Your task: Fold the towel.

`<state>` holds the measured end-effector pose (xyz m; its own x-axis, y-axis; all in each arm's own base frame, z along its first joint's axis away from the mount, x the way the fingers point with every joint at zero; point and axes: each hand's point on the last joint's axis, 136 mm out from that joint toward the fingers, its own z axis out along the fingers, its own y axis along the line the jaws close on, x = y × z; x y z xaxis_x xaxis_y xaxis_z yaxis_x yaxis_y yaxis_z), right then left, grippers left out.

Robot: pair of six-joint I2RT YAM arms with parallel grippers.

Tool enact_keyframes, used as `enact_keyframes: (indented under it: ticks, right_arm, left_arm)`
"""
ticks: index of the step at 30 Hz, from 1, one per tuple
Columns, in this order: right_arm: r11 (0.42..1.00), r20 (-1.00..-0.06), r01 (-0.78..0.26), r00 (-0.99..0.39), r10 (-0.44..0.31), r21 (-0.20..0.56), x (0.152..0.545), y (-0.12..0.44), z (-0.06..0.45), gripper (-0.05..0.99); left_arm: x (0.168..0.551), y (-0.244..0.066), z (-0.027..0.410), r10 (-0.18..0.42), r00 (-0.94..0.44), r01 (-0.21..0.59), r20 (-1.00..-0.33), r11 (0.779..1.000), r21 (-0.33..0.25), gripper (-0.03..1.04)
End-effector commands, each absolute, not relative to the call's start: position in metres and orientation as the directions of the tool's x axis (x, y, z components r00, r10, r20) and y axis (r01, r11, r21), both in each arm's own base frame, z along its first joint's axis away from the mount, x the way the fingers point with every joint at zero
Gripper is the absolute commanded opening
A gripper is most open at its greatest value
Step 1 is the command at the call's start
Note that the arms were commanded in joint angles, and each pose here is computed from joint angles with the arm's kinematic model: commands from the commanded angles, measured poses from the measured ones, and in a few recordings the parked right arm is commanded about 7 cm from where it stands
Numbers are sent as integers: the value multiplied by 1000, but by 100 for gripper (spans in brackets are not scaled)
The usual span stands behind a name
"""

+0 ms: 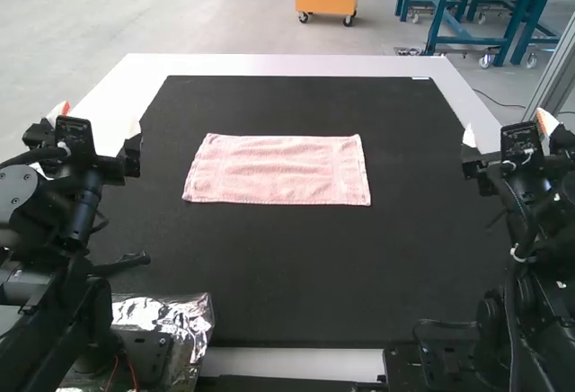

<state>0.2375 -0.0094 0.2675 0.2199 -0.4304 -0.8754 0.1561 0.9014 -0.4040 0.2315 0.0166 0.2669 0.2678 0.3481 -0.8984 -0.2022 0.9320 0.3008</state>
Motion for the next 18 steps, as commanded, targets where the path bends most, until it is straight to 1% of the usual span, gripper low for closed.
enact_keyframes:
  ticks: [1,4,6,7,8,9,10,12,13,15,17,18]
  right_arm:
    - [963,-929,153,267,-257,-223,242,-17,326,91]
    - [990,-979,93,163,-122,-108,281,-16,338,91]
    - [997,-996,50,63,-66,-63,310,-11,333,91]
    - [999,-999,20,6,-49,-49,325,-6,326,91]
    - [1000,-998,-1,-59,-22,-22,338,-3,315,91]
    - [1000,-992,-15,-126,-8,-6,352,0,302,91]
    - [1000,-982,-30,-190,-7,-2,363,3,289,91]
    - [999,-947,-50,-320,-15,0,383,9,255,91]
    - [996,-920,-92,-392,-29,7,390,20,235,91]
    - [988,-870,-151,-490,-49,29,403,39,204,91]
    - [979,-824,-197,-563,-64,59,413,56,179,91]
    - [973,-805,-218,-589,-67,79,416,64,169,91]
  left_arm:
    - [228,11,318,388,309,-203,-868,919,338,95]
    - [254,15,338,382,235,-198,-894,919,341,96]
    - [286,21,336,310,126,-173,-942,942,287,96]
    - [305,22,327,279,42,-151,-959,951,270,96]
    - [323,23,313,246,-52,-129,-968,960,251,96]
    - [339,27,296,222,-152,-124,-963,963,241,96]
    - [352,27,278,198,-244,-107,-949,968,229,96]
    - [371,26,254,150,-356,-89,-922,977,194,96]
    - [379,23,248,146,-378,-75,-914,979,187,96]
    - [394,21,238,136,-415,-64,-900,982,179,96]
    - [406,17,215,136,-485,-32,-864,984,173,96]
    - [410,14,200,118,-530,-18,-840,988,150,96]
